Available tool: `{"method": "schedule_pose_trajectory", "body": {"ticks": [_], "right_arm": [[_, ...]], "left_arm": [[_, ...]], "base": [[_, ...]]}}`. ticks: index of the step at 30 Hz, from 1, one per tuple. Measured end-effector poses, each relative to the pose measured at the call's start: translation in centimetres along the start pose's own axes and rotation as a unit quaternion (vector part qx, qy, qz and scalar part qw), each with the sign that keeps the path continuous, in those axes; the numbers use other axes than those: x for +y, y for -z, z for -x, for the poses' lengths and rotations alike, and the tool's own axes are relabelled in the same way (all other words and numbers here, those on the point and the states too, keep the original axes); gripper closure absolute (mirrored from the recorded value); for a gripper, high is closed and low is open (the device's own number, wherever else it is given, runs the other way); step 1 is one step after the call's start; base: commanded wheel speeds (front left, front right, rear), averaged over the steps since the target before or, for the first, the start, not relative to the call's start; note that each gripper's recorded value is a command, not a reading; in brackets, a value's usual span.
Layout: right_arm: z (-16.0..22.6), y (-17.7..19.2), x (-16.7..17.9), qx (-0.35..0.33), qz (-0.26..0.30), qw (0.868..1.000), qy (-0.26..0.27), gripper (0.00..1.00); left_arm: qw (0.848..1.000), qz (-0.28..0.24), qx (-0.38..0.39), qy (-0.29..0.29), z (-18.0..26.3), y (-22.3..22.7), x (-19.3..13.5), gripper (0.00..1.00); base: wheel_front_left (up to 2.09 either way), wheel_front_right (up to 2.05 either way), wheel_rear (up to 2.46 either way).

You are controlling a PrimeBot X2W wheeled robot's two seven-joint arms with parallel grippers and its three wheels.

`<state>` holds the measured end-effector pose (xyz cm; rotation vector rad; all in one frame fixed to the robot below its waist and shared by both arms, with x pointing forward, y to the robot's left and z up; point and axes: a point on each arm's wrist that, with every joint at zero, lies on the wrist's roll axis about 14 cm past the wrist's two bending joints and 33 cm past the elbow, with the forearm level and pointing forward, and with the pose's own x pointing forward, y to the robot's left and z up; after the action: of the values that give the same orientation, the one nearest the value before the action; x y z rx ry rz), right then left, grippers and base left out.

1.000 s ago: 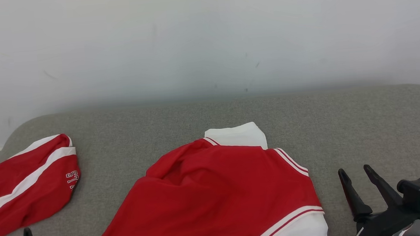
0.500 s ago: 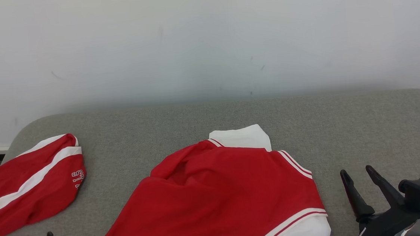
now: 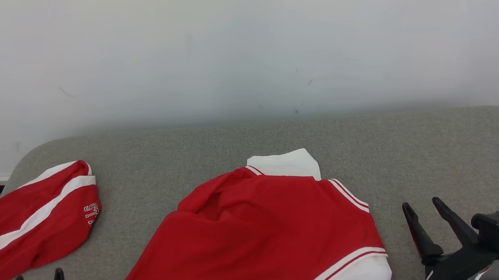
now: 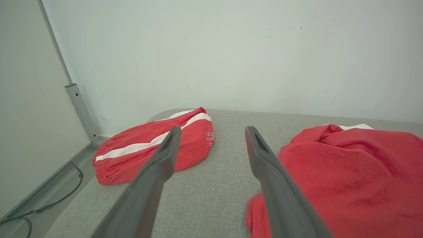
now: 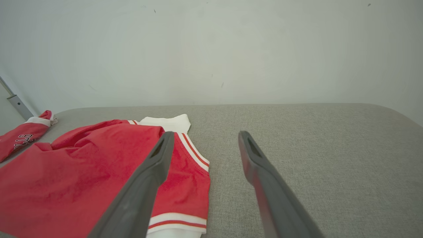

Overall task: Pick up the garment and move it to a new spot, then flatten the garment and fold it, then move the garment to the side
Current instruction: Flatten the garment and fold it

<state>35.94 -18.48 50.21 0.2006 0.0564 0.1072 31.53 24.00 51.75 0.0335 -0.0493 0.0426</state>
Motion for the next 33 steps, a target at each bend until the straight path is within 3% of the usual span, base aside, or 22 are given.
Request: {"method": "schedule_pose_trajectory", "body": {"ticks": [22, 27, 33], "right_arm": [[-0.6, 0.5, 0.5, 0.012, 0.002, 1.0, -0.009, 0.0], [-0.8, 0.2, 0.9, 0.012, 0.005, 1.0, -0.016, 0.0], [-0.8, 0.2, 0.9, 0.013, 0.005, 1.0, -0.017, 0.0]], "left_arm": [[0.99, 0.071, -0.062, -0.106, 0.8, -2.5, 4.4, 0.0], [0.988, 0.086, -0.061, -0.109, 1.2, -2.1, 4.3, 0.0], [0.994, 0.058, -0.03, -0.082, 1.3, -0.4, 3.5, 0.0]], "base": [[0.0, 0.0, 0.0], [0.0, 0.0, 0.0], [0.0, 0.0, 0.0]]}}
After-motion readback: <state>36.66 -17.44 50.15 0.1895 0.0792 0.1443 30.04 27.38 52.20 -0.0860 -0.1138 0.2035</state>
